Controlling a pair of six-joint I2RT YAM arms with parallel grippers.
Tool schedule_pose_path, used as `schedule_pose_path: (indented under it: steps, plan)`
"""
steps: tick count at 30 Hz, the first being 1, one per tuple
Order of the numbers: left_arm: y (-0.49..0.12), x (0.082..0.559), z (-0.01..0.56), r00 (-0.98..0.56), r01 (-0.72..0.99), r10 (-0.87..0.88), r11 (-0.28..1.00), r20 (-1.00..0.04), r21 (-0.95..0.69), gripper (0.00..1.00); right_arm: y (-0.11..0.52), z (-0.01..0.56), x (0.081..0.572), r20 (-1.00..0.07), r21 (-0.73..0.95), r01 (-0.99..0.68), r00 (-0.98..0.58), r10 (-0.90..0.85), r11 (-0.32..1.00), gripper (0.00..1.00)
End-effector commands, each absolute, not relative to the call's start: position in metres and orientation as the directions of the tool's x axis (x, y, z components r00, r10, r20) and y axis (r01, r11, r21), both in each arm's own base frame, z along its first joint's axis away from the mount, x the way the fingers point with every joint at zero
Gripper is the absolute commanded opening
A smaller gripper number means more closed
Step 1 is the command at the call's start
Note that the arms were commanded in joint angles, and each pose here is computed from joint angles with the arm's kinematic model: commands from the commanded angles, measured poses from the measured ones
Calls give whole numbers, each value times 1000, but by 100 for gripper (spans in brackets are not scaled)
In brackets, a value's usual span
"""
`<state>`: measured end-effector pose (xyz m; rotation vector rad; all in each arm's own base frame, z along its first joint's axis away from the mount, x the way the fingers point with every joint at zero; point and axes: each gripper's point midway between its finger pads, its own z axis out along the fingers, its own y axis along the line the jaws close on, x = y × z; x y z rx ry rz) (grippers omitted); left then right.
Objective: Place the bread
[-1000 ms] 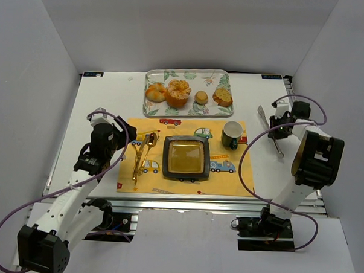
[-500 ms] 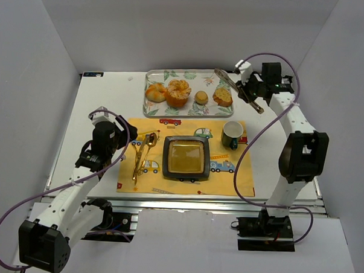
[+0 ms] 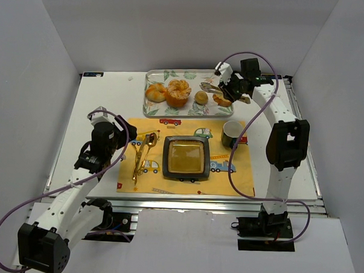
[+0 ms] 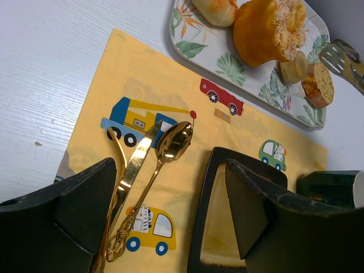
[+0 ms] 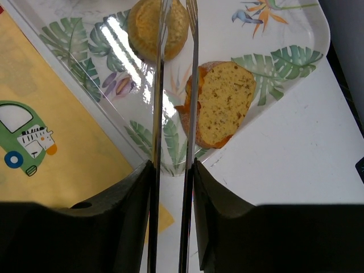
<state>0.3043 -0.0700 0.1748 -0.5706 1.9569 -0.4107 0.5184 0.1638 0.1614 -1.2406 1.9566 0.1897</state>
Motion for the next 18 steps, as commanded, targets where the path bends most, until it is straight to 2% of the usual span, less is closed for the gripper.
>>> schedule_pose_path:
  steps: [1, 6, 12, 15, 18]
  plan:
    - [-66, 304, 185, -342, -210, -565, 824, -750, -526, 87, 165, 190, 527, -716, -309, -797, -165, -678, 520, 39]
    - [-67, 305, 185, -345, -209, -564, 825, -751, -524, 86, 173, 198, 523, -746, -293, -797, -155, -648, 528, 39]
    - [-67, 305, 187, -342, -207, -567, 823, -749, -529, 87, 171, 188, 534, -769, -137, -697, -373, -520, 704, 45]
    - [-67, 304, 188, -339, -207, -568, 823, -750, -529, 86, 173, 175, 532, -754, -18, -640, -496, -431, 768, 48]
    - [-65, 302, 188, -338, -211, -567, 823, -751, -527, 86, 178, 171, 533, -757, 49, -611, -539, -370, 790, 51]
